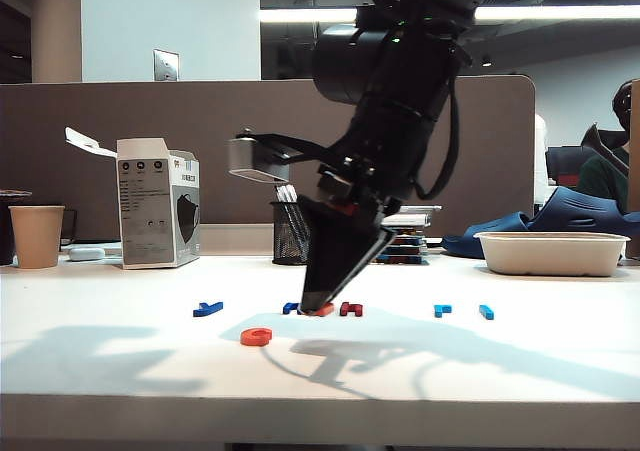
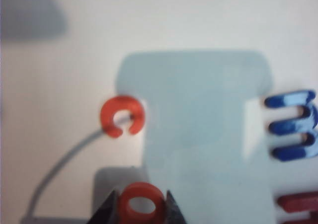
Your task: Select the appropriate letters from the row of letter magnets placed on the table to arrange into the word "car".
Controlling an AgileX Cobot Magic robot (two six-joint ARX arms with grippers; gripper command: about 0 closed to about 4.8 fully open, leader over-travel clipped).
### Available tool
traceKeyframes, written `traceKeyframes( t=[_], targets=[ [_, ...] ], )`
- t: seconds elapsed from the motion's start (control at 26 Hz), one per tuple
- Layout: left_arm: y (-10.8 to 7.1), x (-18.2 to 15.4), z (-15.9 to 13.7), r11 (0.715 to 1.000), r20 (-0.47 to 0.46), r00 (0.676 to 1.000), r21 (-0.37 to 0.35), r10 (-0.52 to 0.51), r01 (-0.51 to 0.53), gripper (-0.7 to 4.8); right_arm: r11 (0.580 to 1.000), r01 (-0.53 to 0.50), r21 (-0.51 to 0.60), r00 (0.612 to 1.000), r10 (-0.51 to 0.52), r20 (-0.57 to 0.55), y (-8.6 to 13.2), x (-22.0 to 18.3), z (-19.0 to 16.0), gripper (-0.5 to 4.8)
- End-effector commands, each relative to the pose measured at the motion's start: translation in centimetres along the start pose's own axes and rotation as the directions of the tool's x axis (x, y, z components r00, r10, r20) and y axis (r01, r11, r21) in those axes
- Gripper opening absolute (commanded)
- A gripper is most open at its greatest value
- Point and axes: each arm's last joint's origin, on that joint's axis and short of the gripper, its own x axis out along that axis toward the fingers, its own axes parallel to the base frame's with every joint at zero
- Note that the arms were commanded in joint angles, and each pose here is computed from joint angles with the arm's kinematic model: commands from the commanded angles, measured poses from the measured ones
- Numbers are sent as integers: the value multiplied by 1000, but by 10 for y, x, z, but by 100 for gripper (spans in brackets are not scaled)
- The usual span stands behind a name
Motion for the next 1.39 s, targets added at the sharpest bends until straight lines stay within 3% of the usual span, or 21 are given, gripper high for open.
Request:
traceKeyframes(
  t=[0.04,0.54,0.69,1.39],
  targets=[
    [0,-1,1,1000,11,1000,0,-5,5,-5,1000,10,-25,1000,-10,27,2,1,5,84],
    [0,-1,1,1000,10,1000,-1,-5,5,-5,999,-4,-49,999,1,-50,5,15,-8,85],
    [0,-1,1,1000,10,1000,-1,-5,5,-5,998,36,-59,996,-40,-75,3,15,-9,85],
    [0,-1,1,1000,10,1000,0,-5,5,-5,997,33,-65,996,-38,-83,4,14,-9,118]
  ],
)
